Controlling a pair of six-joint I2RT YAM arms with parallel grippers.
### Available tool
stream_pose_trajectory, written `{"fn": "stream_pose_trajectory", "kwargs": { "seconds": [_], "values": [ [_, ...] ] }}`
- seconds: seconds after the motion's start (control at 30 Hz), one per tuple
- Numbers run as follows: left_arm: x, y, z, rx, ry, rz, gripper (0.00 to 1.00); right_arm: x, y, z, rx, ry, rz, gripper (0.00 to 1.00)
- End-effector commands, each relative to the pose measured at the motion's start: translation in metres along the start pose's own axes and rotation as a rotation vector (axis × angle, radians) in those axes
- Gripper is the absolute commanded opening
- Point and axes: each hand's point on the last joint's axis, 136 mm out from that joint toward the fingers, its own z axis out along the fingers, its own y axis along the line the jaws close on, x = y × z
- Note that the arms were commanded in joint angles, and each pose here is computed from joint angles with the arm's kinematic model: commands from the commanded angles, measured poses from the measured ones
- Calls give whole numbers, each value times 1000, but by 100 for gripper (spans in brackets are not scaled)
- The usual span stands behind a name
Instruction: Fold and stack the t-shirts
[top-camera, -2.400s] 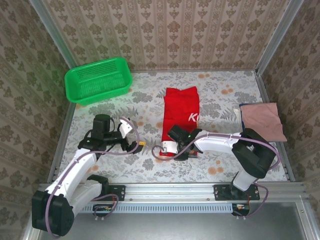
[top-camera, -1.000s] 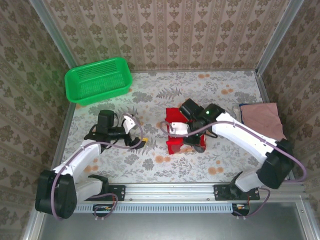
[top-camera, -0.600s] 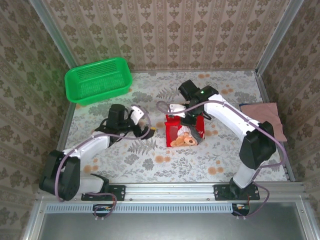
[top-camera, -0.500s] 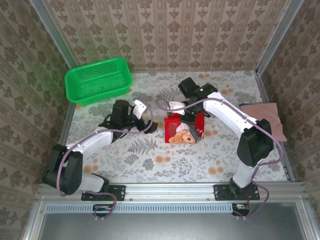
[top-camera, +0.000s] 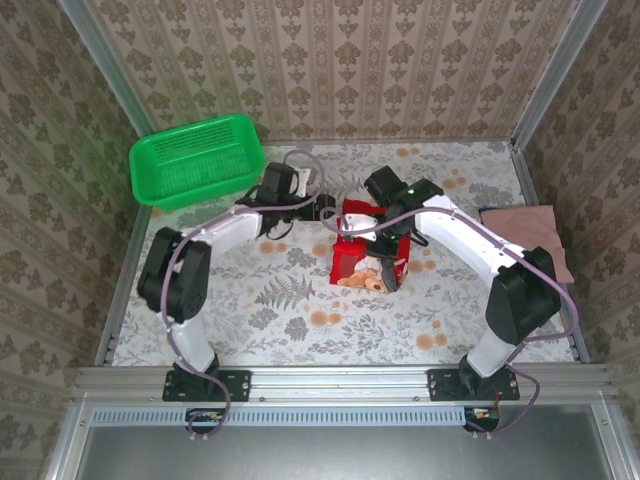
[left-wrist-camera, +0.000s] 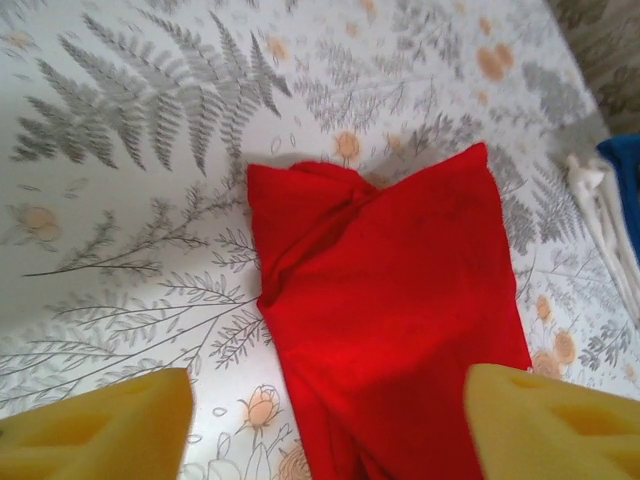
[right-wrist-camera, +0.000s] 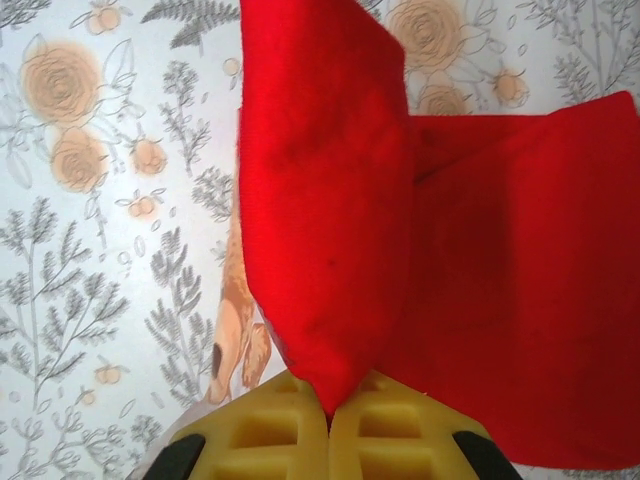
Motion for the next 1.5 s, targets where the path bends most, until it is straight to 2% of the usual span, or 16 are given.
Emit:
{"fn": "stream_pose_trajectory", "kwargs": {
  "seconds": [0.0, 0.07, 0.33, 0.47, 0.73, 1.0, 1.47],
  "values": [
    [14, -14, 20, 36, 116, -52, 65, 3, 12, -11, 1, -35, 29, 0],
    [21, -14, 37, 26, 167, -68, 59, 9, 18, -13, 3, -33, 50, 0],
    [43, 6, 75, -91, 287, -169, 49, 26, 31, -19, 20, -26, 96, 0],
    [52, 7, 87, -93, 341, -216, 36, 28, 30, -21, 27, -29, 106, 0],
    [76, 21, 93, -161, 465, -285, 16, 28, 18, -23, 58, -47, 117, 0],
    [108, 37, 87, -170, 596, -399, 0, 14, -29, -29, 145, -85, 109, 0],
    [117, 46, 93, -160, 648, -451, 0, -12, -135, -1, 260, -111, 116, 0]
  ]
}}
